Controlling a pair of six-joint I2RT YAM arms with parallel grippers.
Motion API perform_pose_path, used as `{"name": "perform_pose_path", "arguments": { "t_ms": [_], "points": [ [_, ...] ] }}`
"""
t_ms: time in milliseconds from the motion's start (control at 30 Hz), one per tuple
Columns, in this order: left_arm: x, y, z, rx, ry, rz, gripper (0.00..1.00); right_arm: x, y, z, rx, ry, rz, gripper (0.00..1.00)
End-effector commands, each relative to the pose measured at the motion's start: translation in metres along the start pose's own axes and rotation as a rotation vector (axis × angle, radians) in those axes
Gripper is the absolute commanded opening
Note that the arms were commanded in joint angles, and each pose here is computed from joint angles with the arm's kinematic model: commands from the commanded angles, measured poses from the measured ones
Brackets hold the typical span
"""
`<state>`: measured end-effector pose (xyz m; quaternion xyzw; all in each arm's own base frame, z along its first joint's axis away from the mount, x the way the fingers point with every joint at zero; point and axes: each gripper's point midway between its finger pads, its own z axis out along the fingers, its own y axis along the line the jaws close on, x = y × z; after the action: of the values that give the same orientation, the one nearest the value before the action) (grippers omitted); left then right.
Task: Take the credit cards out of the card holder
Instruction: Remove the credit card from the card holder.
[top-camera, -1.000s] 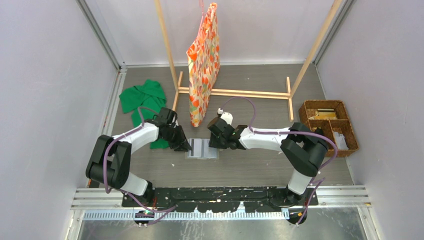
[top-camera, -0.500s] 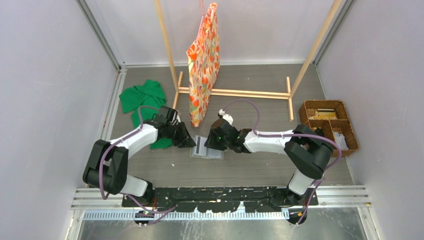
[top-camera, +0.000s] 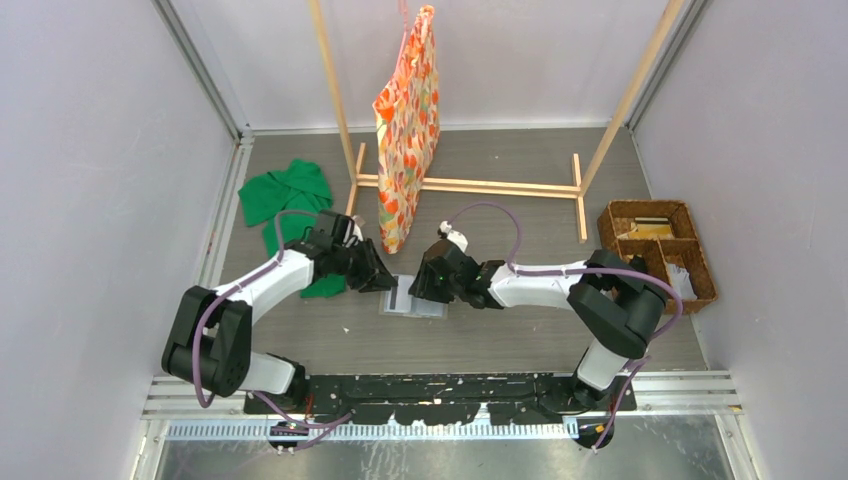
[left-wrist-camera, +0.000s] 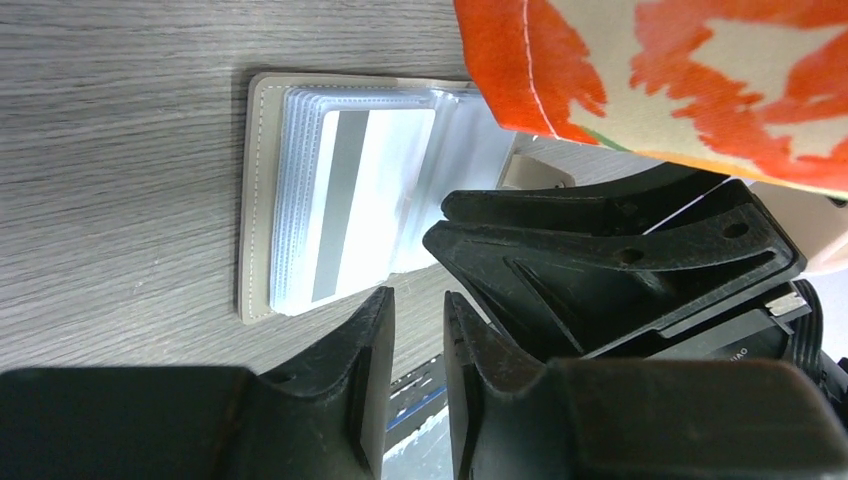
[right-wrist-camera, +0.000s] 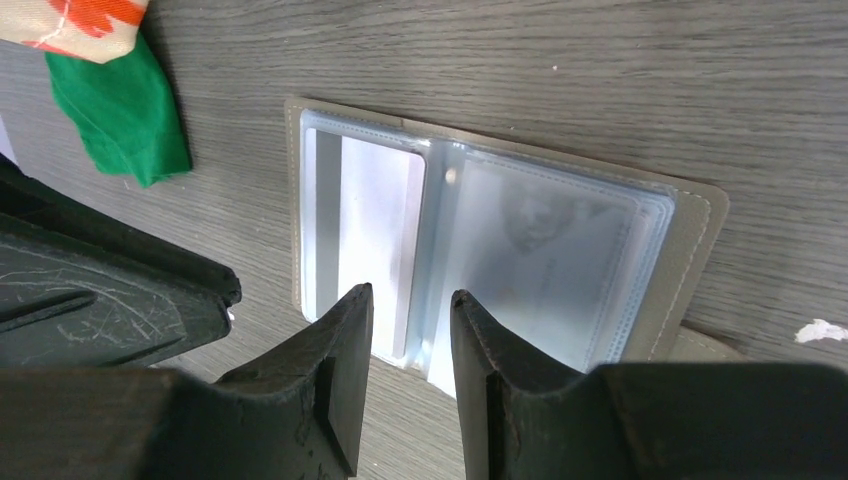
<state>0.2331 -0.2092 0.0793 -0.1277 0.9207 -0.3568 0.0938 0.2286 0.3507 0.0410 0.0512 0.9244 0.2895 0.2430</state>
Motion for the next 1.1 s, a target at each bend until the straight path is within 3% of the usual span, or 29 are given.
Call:
{"name": "perform_pose_path", "arguments": {
  "t_ms": [0, 600, 1067],
  "points": [
    [-0.013, -0.007, -0.002, -0.014, -0.048, 0.018, 0.27, -0.01, 0.023, -0.006, -0.089, -0.031, 0.014, 0.39],
    [-0.008, 0.026, 0.025, -0.106, 0.01, -0.029, 0.1, -0.004, -0.012, 0.015, -0.143, 0.033, 0.236, 0.3],
    [-0.001, 0.035, 0.037, -0.125, 0.051, -0.043, 0.07, -0.002, -0.004, 0.015, -0.25, 0.062, 0.273, 0.15]
  ]
}}
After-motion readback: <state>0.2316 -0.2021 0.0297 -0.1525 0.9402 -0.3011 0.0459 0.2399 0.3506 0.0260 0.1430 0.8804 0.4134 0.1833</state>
